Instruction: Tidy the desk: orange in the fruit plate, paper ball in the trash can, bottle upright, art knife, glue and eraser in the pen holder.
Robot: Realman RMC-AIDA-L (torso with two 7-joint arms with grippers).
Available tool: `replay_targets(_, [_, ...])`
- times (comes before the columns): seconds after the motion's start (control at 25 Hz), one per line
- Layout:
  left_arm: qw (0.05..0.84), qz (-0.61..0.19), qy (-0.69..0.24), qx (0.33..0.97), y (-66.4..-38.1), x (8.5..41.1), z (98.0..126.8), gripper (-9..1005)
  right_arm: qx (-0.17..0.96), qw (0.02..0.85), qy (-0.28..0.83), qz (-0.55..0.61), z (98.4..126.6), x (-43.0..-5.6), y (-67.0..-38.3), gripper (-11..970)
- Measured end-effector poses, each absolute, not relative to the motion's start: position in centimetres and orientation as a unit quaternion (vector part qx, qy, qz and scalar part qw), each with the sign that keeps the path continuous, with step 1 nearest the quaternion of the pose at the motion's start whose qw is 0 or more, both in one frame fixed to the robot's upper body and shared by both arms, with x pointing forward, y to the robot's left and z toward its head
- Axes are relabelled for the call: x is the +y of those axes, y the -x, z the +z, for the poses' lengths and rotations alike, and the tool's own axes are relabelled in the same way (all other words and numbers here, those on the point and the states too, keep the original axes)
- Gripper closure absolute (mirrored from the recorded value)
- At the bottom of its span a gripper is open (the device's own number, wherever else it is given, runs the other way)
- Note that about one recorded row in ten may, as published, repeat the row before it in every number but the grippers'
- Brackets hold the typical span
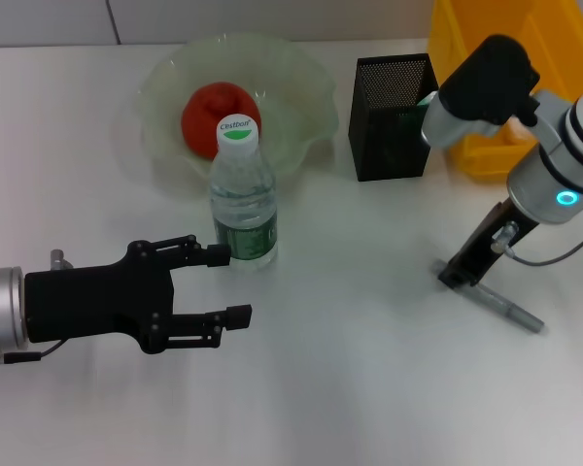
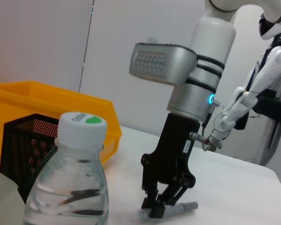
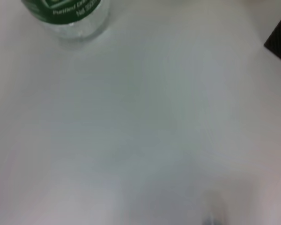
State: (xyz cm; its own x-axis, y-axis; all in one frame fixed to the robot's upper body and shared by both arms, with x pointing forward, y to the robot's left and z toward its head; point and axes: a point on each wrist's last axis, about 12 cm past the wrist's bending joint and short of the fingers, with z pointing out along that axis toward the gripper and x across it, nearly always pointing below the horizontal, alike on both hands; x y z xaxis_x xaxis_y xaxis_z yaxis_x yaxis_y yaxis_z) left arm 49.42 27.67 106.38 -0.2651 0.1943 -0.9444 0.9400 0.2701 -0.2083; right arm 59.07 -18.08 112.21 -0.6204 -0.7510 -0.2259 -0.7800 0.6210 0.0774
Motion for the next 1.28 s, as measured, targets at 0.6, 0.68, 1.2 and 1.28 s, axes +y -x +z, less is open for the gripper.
replay_targets(0.6, [0.434, -0.429, -0.424, 0.669, -49.3, 27.8, 106.3, 188, 0.803, 0.443, 0.347, 0.196, 124.0, -21.1, -61.0, 822])
replay_targets(0.68, [0.436, -0.429, -0.424, 0.668, -49.4, 27.7, 106.4, 188, 0.779, 0.488, 0.325, 0.221, 123.3, -21.1, -62.1, 823])
replay_targets(1.2, [0.455, -0.426, -0.411, 0.665, -49.8, 28.0, 106.8, 188, 0.786, 0.495, 0.261, 0.263, 114.9, -19.2, -65.6, 820])
replay_targets(1.28, [0.457, -0.426, -0.411, 0.664, -49.8, 27.9, 106.9, 188, 0.785, 0.491, 0.263, 0.270, 114.8, -19.3, -65.4, 809])
